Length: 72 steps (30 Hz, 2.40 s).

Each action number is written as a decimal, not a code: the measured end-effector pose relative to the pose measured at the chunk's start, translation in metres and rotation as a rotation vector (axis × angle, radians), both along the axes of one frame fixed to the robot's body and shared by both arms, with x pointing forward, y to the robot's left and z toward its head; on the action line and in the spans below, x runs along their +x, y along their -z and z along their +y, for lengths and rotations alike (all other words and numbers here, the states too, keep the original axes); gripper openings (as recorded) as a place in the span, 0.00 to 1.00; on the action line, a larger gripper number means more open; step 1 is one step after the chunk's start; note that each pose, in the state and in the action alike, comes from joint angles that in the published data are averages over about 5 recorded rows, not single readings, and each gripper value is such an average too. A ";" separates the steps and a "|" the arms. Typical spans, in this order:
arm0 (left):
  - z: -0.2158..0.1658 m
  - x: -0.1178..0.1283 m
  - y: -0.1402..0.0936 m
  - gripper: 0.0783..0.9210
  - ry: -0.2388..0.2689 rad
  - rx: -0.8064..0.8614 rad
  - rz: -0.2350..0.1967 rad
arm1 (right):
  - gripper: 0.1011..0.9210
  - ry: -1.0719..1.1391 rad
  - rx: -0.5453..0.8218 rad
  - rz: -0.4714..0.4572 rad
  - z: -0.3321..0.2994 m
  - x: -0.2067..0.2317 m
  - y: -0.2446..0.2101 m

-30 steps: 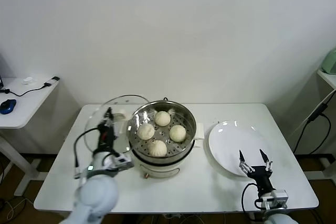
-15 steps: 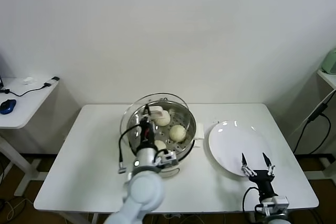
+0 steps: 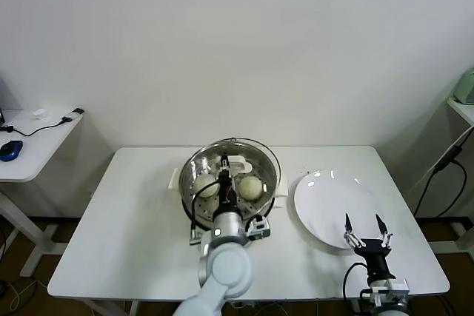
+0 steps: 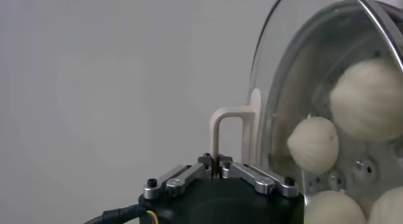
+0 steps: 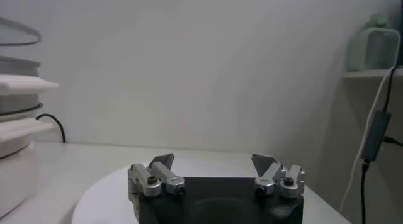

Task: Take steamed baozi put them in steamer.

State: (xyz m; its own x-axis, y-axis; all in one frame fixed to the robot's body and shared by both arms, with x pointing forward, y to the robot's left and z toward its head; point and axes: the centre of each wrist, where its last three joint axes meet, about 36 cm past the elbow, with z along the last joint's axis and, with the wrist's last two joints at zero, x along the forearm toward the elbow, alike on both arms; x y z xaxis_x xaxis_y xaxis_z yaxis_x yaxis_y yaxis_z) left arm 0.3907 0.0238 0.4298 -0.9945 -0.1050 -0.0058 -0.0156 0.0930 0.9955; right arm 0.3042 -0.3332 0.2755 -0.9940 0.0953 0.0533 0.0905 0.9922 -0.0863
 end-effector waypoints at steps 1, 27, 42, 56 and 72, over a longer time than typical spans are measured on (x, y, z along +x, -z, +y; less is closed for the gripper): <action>-0.001 0.000 0.003 0.07 -0.003 0.007 0.003 | 0.88 0.002 -0.001 -0.002 0.000 0.000 0.000; -0.001 0.004 0.024 0.25 -0.034 0.074 0.010 | 0.88 -0.015 -0.026 -0.048 -0.001 -0.002 0.001; 0.013 -0.022 -0.010 0.76 0.044 -0.100 0.012 | 0.88 -0.057 -0.016 -0.025 0.005 -0.001 -0.004; 0.101 -0.035 -0.048 0.88 0.249 -0.693 -0.039 | 0.88 -0.046 0.032 -0.055 0.008 -0.007 -0.012; 0.257 -0.046 0.030 0.88 0.054 -1.222 -0.052 | 0.88 -0.020 0.061 -0.081 0.012 0.000 -0.008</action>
